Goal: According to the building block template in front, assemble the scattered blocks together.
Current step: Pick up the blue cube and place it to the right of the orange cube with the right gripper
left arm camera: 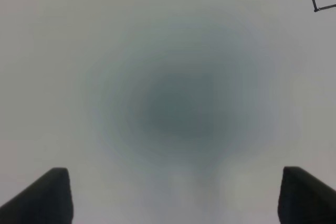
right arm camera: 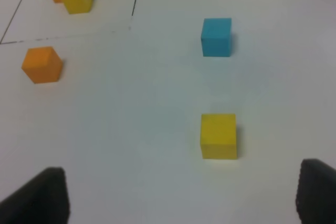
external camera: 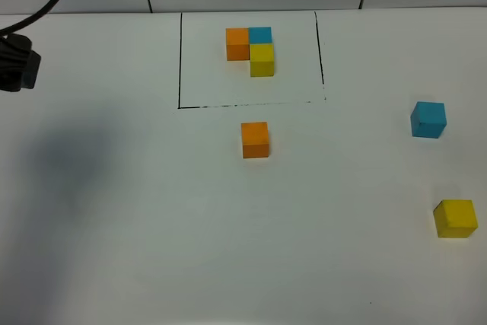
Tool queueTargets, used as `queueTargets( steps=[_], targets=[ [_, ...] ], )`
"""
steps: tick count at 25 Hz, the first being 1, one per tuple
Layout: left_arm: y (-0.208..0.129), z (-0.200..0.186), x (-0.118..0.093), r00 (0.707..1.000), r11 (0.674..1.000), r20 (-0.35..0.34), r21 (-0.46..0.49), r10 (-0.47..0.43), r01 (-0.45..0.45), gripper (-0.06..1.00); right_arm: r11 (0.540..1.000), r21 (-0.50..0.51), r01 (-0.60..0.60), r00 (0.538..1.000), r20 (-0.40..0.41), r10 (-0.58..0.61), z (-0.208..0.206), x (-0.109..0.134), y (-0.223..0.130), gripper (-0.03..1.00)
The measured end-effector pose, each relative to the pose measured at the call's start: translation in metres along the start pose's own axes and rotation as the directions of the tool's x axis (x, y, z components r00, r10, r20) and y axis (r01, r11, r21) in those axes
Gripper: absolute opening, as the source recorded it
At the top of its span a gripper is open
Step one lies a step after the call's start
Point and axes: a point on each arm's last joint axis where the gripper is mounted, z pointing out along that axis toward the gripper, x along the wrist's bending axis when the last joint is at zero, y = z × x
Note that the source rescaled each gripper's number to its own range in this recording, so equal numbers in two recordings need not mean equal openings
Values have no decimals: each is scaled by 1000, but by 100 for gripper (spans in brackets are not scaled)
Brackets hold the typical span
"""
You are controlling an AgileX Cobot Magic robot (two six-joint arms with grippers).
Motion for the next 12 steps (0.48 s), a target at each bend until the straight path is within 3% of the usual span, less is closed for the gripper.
queueTargets(
  steps=[12],
  targets=[
    [-82,-53,0,994,982,11,-148,-113,114,80,1000,0,-2,1000,-1,2,0,0,0,77]
  ],
)
